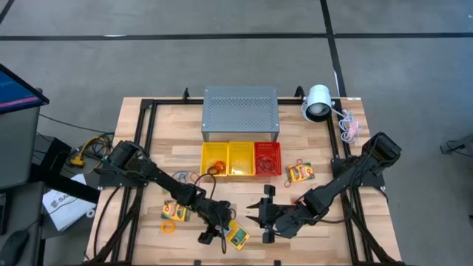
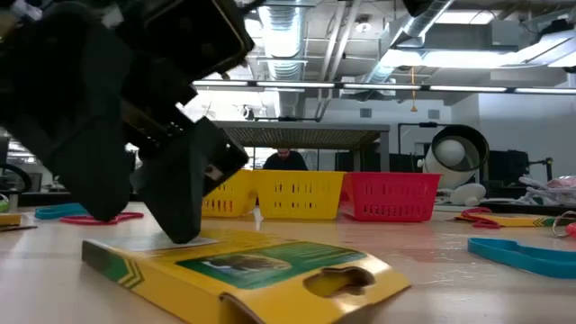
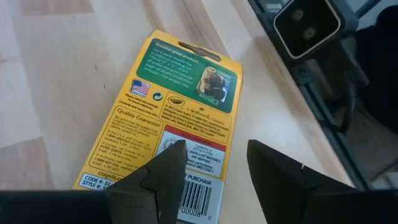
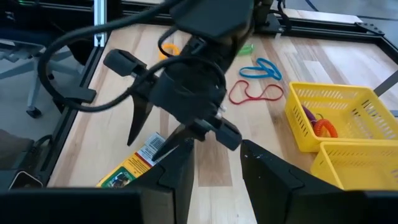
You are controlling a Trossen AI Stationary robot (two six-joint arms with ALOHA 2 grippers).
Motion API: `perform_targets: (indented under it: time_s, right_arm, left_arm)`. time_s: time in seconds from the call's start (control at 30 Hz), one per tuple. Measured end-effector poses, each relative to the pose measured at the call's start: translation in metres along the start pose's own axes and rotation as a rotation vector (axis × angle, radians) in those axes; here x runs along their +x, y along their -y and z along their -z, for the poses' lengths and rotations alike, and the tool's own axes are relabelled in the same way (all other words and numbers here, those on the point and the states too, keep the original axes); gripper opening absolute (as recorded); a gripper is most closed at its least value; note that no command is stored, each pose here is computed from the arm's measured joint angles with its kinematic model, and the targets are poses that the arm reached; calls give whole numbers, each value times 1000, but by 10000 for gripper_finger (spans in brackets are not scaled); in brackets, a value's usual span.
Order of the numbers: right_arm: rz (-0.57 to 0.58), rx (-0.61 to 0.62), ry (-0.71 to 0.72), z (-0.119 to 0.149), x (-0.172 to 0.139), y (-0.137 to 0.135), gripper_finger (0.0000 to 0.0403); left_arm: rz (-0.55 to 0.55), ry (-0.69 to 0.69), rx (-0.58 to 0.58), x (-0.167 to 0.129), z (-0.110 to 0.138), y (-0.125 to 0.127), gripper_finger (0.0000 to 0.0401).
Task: Pick & Place Office Desk Supplies
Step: Put the yellow crayon box into the right yellow bin
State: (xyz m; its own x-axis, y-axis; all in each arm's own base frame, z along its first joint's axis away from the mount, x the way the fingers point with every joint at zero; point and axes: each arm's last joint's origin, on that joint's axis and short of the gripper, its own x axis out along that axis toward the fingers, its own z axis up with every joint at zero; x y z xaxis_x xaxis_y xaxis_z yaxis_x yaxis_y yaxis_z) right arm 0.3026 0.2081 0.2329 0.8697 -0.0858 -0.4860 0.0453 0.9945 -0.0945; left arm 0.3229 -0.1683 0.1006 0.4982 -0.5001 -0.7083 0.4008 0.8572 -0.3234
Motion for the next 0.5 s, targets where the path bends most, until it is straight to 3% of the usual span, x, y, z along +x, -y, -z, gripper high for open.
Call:
perform_targets:
  time_s: [0.23, 0.5]
  right_arm:
    - [-6, -3, 0, 1, -1, -2, 123]
    - [-16, -10, -16, 4, -3, -6, 123]
  left_arm:
    - [-20, -12, -28, -5, -1, -8, 172]
    - [-245, -56, -72, -38, -7, -24, 172]
